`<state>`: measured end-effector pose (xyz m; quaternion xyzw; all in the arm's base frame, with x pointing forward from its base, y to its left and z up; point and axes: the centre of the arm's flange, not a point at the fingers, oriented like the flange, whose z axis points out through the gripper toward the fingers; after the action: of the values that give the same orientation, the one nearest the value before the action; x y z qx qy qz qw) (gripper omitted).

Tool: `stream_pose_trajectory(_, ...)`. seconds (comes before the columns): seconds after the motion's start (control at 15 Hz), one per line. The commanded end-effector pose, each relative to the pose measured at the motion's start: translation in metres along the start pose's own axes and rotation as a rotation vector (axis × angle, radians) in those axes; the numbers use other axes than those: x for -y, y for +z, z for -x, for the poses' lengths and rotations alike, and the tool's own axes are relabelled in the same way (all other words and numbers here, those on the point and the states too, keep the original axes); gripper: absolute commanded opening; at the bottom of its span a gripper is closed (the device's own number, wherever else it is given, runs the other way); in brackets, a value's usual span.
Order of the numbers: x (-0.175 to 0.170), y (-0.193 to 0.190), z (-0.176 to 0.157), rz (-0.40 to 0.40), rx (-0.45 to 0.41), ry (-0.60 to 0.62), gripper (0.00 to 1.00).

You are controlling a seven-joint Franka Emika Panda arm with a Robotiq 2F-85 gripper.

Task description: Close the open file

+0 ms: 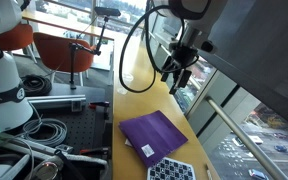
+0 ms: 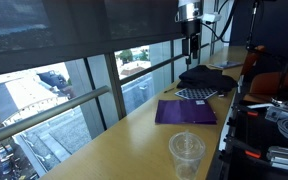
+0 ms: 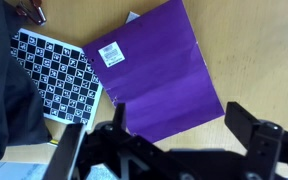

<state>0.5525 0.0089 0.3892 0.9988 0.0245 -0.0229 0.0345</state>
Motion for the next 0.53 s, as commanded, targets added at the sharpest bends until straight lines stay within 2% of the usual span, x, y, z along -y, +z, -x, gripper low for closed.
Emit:
stream_pose_trajectory(0.0,-0.003,-0.001,0.023,0.036,-0.057,0.005,1.0)
stream_pose_trajectory(0.13,-0.006,-0.001,0.024,0.049,-0.074,0.003,1.0)
stream_pose_trajectory(0.2,-0.001,0.003,0.013,0.029,-0.043,-0.006,1.0)
stream_pose_trajectory(0.47,-0.001,0.006,0.013,0.031,-0.04,-0.008,1.0)
